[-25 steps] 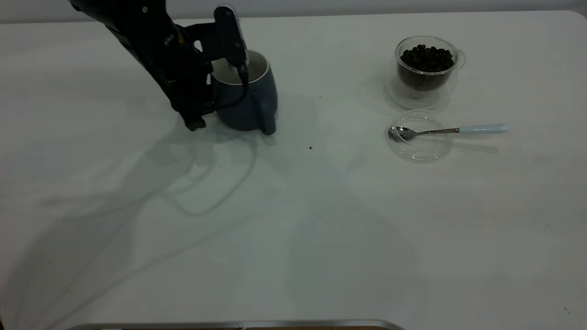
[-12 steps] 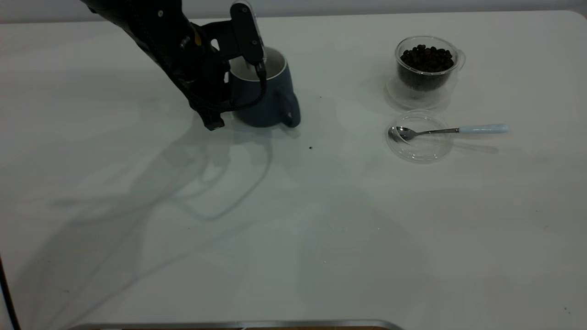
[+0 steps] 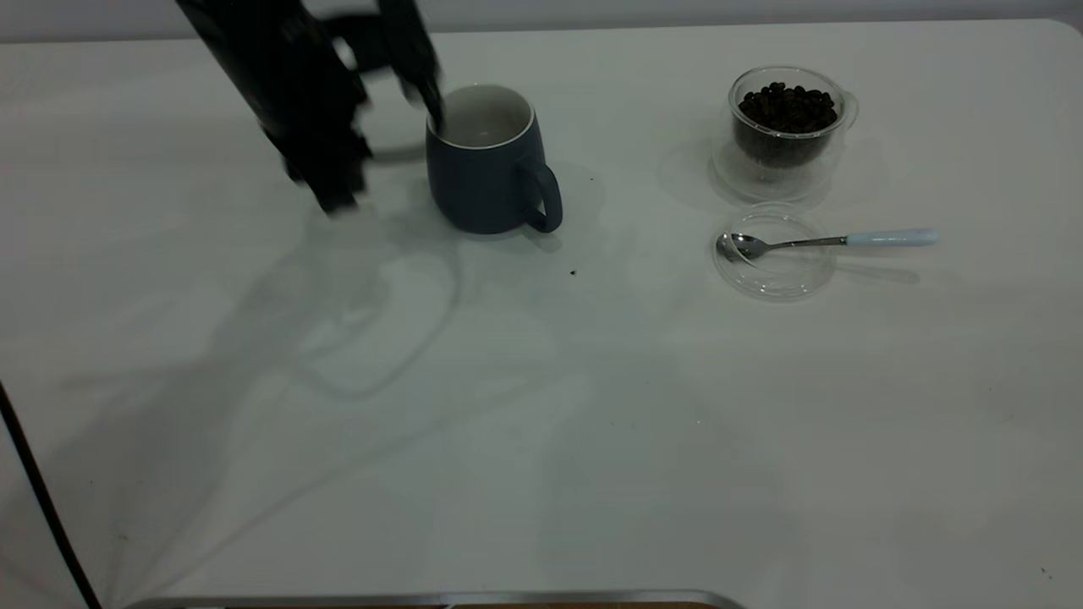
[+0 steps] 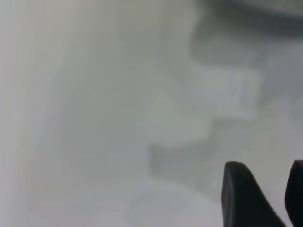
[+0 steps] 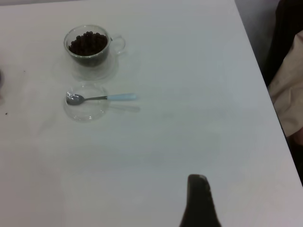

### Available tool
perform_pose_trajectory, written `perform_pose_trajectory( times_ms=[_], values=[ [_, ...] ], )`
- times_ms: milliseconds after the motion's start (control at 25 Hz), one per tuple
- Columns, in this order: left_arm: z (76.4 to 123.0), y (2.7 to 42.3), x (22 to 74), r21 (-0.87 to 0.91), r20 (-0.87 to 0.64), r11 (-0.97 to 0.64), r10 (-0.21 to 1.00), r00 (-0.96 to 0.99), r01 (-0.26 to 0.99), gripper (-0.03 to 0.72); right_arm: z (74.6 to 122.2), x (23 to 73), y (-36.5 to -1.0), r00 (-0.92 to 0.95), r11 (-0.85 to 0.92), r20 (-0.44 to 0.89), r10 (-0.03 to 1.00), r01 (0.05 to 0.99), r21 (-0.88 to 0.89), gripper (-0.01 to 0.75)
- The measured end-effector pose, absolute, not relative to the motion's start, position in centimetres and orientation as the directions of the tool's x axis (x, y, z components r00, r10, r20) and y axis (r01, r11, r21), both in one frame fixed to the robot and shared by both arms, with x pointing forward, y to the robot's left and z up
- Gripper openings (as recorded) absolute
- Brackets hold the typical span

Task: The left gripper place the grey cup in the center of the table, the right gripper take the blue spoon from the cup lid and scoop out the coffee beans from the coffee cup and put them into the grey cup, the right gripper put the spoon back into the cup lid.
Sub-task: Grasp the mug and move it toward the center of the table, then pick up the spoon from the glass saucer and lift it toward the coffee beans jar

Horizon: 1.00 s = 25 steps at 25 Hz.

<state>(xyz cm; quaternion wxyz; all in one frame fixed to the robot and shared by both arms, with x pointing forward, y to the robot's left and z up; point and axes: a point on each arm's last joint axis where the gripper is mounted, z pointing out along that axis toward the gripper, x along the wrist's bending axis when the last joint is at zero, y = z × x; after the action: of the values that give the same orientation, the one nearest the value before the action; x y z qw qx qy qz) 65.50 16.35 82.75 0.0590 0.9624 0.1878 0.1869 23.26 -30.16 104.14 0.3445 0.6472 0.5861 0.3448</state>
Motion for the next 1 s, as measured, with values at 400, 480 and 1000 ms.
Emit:
perform_pose_trajectory(
  times_ms=[400,480,1000],
  values=[
    [100.2,19.5,63.1,0.346,0.382,-0.749,0.662,0.645,0.564,0.292,104.1,23.3,-30.2,0.075,-0.076,0.042,0.996,0.521,0.85,0.591],
    [104.0,20.3,61.0,0.377,0.359,-0.676,0.737,0.573,0.633,0.292,104.1,23.3,-30.2,0.075,-0.076,0.042,0.996,0.521,0.85,0.591],
    [116.5,26.0,45.4,0.416,0.282,-0.376,0.919,0.276,0.828,0.292,104.1,23.3,-30.2,0.075,-0.076,0.042,0.996,0.521,0.85,0.591]
  ],
)
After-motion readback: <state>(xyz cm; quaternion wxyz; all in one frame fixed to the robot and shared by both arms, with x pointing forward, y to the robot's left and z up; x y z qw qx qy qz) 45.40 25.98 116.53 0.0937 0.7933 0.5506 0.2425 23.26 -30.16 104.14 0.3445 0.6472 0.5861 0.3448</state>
